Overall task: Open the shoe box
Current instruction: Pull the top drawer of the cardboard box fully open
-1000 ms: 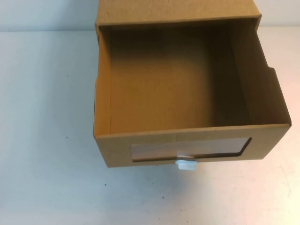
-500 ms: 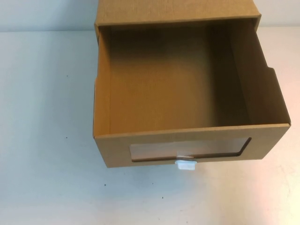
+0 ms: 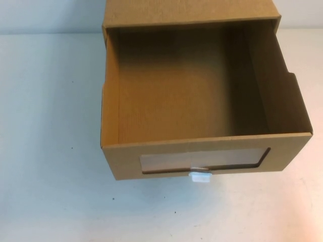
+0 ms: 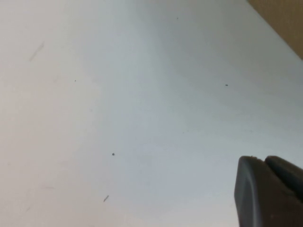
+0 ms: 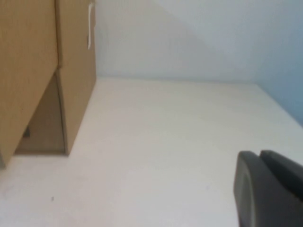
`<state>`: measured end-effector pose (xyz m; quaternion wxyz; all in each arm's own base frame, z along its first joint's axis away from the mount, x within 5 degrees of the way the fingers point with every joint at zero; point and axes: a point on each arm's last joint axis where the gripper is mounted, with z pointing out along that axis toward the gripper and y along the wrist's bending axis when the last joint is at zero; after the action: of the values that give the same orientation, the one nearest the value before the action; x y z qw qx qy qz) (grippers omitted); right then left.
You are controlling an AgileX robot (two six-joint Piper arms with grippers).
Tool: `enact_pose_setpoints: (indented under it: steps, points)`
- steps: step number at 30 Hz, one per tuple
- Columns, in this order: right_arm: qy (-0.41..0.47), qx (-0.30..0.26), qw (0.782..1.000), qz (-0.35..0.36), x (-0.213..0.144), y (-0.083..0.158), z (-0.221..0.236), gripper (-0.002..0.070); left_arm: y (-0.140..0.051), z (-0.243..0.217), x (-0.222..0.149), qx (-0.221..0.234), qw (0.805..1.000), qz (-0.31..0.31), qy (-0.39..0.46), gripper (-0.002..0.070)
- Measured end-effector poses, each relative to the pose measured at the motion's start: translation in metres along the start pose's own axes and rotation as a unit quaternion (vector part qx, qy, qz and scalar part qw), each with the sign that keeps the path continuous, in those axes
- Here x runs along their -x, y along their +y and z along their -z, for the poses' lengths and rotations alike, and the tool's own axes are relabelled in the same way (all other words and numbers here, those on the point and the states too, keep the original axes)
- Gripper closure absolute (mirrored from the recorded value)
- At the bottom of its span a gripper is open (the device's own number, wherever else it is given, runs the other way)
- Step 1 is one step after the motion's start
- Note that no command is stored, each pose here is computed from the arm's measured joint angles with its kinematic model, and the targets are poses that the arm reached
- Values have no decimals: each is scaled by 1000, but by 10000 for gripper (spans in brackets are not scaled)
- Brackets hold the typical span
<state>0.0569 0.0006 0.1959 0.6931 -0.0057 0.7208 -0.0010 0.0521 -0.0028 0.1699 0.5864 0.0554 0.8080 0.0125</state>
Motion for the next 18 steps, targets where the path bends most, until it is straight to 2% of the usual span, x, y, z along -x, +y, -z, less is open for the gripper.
enact_pose_setpoints:
  steps: [7,18]
  points:
    - [112,8,994,-2,-20,2,2,689,0,0,0,0,1000,-1,1,680]
    - [124,10,992,-2,-22,2,3,689,0,0,0,0,1000,-1,1,680]
